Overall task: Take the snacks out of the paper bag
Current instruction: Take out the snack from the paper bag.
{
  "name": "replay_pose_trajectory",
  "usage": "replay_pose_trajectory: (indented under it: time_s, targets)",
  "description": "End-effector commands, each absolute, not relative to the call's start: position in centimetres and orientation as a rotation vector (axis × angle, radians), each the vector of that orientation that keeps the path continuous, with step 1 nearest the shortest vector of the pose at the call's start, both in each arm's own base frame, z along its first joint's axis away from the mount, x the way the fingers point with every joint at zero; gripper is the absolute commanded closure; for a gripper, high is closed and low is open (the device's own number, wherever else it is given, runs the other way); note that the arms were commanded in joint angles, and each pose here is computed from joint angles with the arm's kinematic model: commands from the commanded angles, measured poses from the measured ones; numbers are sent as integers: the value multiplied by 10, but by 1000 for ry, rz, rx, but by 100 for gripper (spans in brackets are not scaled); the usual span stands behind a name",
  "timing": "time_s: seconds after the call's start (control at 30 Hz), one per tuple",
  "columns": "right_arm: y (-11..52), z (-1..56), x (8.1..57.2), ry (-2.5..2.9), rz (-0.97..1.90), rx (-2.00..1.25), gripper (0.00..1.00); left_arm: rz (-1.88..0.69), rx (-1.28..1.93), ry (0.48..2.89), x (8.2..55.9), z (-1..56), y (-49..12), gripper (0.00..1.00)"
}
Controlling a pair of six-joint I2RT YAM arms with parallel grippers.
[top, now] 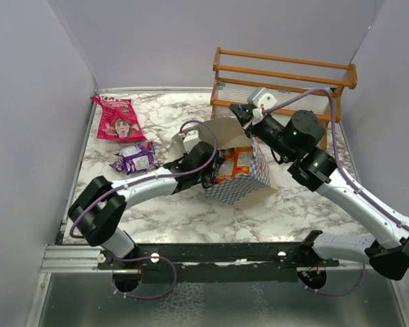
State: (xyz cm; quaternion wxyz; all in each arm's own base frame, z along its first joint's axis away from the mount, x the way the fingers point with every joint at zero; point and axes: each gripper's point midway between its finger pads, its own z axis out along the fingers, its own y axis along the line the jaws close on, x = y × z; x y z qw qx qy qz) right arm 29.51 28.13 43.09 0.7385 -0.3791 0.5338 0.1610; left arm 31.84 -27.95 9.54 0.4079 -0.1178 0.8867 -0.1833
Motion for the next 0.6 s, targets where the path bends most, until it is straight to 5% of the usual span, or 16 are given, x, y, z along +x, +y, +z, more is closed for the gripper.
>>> replay_pose_trajectory:
  time_s: [0.0, 0.07, 0.57]
  targets:
    - [254, 473, 289, 1124, 366, -627, 98, -634, -241, 2131, 312, 153, -289, 94]
    - [253, 474, 286, 1127, 381, -619, 98, -660, -228, 2106, 310, 168, -288, 100]
    - [248, 459, 287, 1158, 361, -618, 98, -791, -199, 1996, 292, 233, -283, 100]
